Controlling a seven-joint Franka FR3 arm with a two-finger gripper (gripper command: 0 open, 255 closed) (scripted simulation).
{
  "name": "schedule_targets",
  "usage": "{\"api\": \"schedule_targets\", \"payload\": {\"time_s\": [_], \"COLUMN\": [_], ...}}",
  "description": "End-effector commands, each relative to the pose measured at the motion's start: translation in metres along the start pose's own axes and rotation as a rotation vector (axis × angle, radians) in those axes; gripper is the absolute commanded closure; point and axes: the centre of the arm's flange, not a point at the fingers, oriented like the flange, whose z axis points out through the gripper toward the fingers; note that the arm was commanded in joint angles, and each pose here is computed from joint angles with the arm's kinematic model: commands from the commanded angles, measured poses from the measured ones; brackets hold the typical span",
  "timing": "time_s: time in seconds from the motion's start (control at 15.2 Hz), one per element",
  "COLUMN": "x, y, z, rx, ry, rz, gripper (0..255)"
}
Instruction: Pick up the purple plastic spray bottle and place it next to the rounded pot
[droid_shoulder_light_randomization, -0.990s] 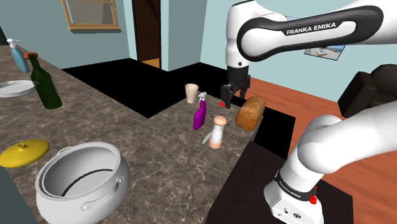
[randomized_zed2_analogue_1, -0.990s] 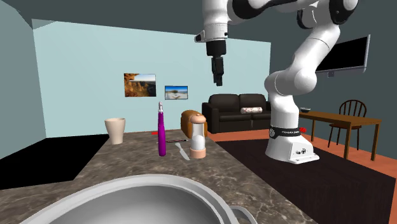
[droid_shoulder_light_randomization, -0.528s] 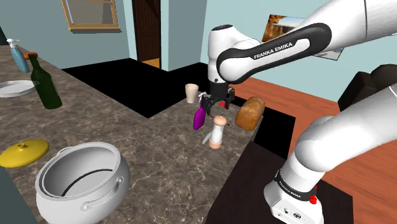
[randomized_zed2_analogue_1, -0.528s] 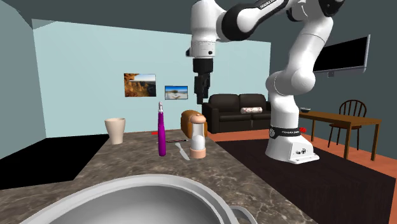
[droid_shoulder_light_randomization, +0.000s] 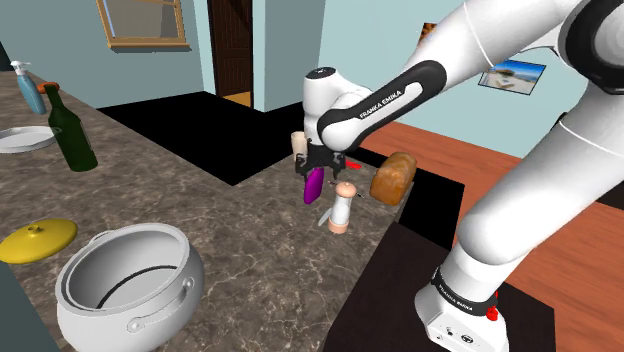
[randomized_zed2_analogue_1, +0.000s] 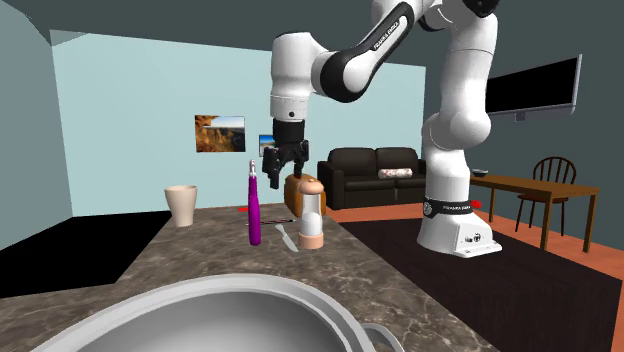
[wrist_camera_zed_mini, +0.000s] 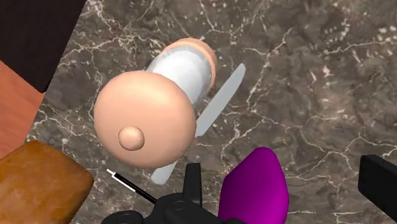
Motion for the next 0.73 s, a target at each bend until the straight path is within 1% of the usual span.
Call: {"api": "schedule_targets", "payload": {"time_s": [0.0, 0.33, 0.4, 0.66], "x": [0.013, 0.053, 0.057, 0.059], "y": [-0.013, -0.036, -0.038, -0.037], "z": [0.019, 0.058, 0.062, 0.083], "rx": [0.001, -0.003, -0.004, -0.004], "ry": [0.023, 0.078, 0.083, 0.083], "rz": [0.088, 0.292, 0.312, 0.313], "gripper": [0, 0, 0, 0]}}
